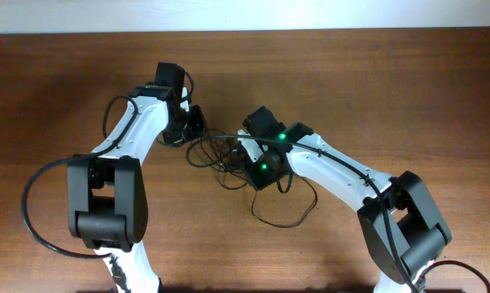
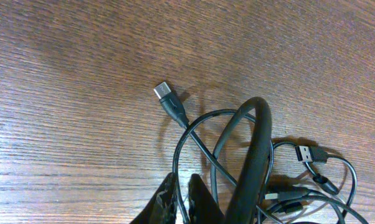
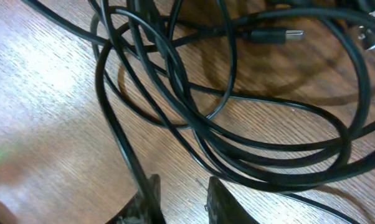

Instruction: Untangle cables

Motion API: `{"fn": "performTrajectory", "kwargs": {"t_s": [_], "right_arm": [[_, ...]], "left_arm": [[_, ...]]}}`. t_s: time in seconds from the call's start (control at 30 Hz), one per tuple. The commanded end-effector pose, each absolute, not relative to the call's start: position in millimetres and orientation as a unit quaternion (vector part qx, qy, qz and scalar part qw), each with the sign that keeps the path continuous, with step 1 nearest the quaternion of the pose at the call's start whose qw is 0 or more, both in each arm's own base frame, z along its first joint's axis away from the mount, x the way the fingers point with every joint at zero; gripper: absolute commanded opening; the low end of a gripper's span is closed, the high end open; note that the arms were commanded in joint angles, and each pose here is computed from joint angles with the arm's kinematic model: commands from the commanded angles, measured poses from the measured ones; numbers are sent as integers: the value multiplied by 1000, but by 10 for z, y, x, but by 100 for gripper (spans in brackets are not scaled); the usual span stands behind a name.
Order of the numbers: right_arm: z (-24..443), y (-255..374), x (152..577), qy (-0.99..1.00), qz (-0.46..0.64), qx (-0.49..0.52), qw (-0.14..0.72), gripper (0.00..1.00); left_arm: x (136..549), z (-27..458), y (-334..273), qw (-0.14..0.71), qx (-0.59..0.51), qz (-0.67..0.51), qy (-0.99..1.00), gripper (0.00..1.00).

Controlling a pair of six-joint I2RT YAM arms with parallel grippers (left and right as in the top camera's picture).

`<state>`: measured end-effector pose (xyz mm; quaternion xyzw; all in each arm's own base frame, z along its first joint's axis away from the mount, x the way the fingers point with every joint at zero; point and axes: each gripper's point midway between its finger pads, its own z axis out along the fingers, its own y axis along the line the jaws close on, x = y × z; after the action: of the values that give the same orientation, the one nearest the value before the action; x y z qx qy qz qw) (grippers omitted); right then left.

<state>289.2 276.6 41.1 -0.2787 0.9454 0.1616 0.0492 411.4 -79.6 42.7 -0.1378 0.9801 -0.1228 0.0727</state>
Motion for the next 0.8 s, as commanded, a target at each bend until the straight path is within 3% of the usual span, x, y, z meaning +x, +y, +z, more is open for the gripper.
{"fn": "performTrajectory", "kwargs": {"t_s": [0.0, 0.5, 0.63, 0.77], "right_arm": [[353, 2741, 2885, 947, 150, -280, 48, 25], [25, 2839, 2984, 946, 154, -280, 46, 49], [-16, 2845, 2983, 946, 155, -280, 43, 48], [-13, 2854, 2998, 947, 156, -279, 46, 26]], "left_arm": [[4131, 495, -766, 83, -139, -121, 979, 9], [4132, 495, -766, 83, -139, -121, 979, 9], [4132, 495, -766, 83, -139, -121, 979, 9], [4132, 496, -766, 83, -138, -121, 979, 9]]}}
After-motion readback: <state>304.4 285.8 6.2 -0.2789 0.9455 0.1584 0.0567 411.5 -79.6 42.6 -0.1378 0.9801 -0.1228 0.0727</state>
